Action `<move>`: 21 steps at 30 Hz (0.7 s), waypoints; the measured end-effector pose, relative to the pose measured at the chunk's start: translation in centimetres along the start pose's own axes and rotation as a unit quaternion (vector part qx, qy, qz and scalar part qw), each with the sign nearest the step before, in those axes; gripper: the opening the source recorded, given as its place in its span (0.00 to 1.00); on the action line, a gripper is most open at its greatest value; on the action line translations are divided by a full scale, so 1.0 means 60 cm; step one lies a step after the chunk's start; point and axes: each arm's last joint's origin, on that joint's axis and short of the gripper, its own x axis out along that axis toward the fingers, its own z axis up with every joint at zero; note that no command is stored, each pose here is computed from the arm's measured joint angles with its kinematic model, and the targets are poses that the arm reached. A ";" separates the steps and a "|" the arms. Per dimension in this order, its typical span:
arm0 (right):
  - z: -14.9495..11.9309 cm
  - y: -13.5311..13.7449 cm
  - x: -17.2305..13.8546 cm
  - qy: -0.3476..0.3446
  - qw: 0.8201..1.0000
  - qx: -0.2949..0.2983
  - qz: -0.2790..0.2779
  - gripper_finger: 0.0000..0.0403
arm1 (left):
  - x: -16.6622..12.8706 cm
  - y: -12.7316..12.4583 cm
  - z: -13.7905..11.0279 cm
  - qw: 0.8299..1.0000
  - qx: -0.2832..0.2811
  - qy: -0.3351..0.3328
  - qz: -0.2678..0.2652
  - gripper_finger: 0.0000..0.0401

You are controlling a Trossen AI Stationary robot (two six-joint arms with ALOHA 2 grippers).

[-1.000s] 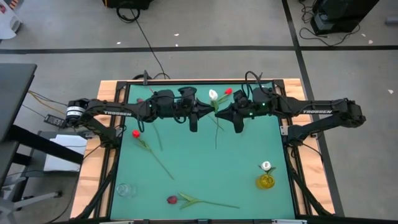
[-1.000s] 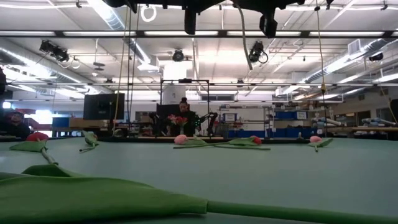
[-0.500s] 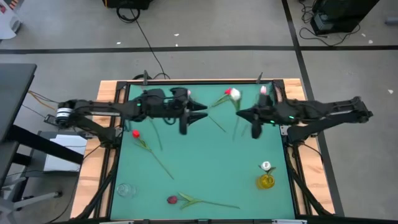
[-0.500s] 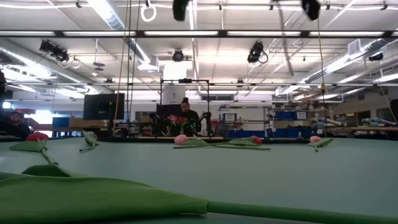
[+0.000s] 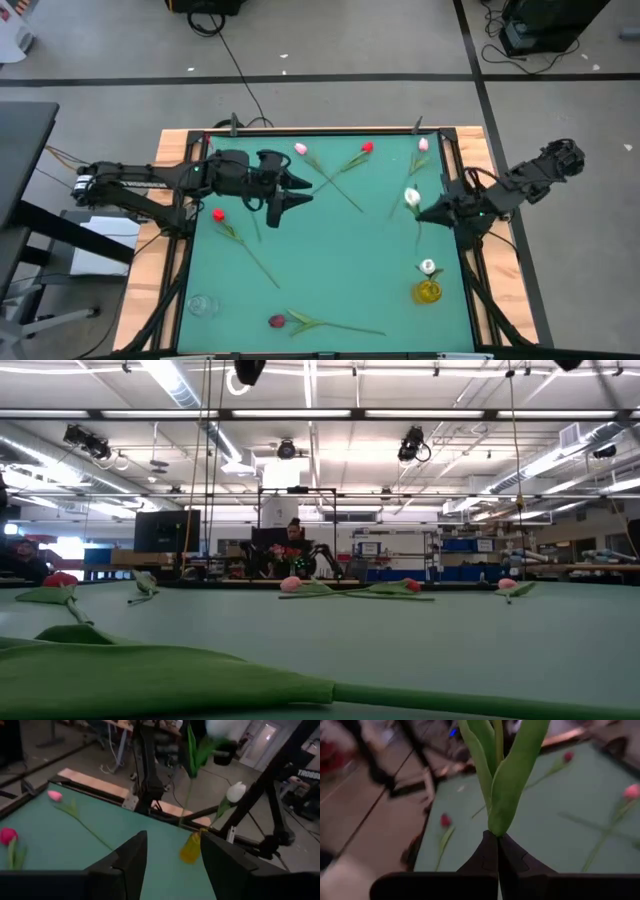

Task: Sort flowers into vase by color
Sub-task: Put the white tulip into the yellow flower vase

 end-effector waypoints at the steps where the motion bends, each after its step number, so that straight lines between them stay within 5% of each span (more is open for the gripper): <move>1: -0.005 0.001 -0.004 0.016 1.000 0.005 0.013 0.00 | 0.002 -0.003 -0.001 1.000 0.000 -0.003 0.006 0.47; 13: -0.031 0.007 -0.055 0.079 0.986 -0.007 0.148 0.00 | 0.018 -0.009 -0.013 0.999 0.006 -0.013 0.052 0.47; 21: -0.032 0.022 -0.068 0.005 0.970 -0.047 0.238 0.00 | 0.047 -0.004 -0.030 0.998 0.000 0.000 0.064 0.47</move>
